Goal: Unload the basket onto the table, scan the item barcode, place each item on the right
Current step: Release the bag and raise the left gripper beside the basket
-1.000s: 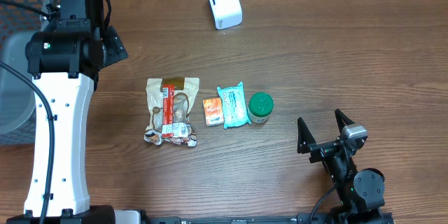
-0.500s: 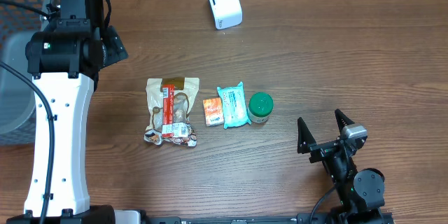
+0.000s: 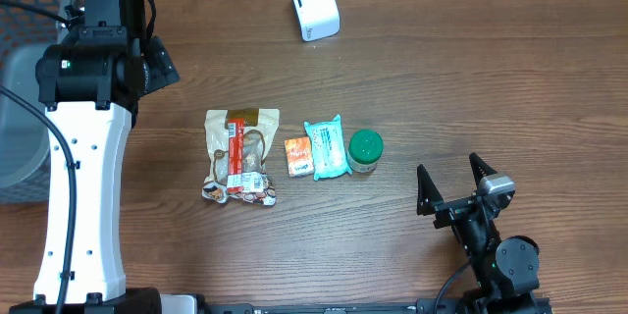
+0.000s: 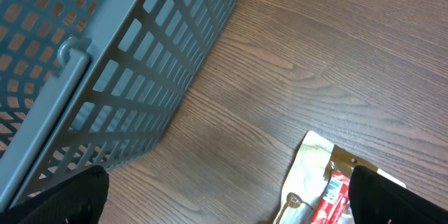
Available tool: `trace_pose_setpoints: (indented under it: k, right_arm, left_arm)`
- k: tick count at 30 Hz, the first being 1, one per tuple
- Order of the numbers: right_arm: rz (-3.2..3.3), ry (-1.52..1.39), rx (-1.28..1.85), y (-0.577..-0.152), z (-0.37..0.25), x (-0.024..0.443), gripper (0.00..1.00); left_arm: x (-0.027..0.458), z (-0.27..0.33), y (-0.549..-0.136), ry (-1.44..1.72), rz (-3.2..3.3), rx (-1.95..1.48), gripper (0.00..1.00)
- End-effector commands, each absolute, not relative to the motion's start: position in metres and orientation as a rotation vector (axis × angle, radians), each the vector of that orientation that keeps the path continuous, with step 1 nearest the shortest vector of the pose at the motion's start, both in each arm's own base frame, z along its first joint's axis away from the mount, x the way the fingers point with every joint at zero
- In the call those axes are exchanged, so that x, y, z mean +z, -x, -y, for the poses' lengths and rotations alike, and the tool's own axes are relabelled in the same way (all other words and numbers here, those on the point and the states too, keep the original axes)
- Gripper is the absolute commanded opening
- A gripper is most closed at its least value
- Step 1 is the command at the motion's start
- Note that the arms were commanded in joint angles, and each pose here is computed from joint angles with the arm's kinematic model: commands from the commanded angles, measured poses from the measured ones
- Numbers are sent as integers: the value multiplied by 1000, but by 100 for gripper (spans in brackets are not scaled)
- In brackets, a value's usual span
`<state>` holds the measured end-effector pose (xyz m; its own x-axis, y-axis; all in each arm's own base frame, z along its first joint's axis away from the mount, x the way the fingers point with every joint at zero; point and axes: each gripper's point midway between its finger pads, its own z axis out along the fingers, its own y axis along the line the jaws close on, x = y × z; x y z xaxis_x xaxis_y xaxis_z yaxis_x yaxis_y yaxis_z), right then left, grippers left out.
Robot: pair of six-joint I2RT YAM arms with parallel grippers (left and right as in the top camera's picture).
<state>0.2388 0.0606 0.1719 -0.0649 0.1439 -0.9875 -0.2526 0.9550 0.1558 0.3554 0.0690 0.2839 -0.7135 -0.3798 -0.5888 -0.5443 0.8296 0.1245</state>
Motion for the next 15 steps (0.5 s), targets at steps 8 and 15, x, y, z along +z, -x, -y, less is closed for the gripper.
trace_pose_setpoints:
  k: [8, 15]
  right_arm:
    - [-1605, 40, 378, -239, -61, 170, 100]
    - [-1621, 39, 456, -232, -69, 183, 100]
  left_arm:
    - [288, -74, -356, 673, -2437, 423, 100]
    - [288, -74, -356, 673, -2437, 423, 100]
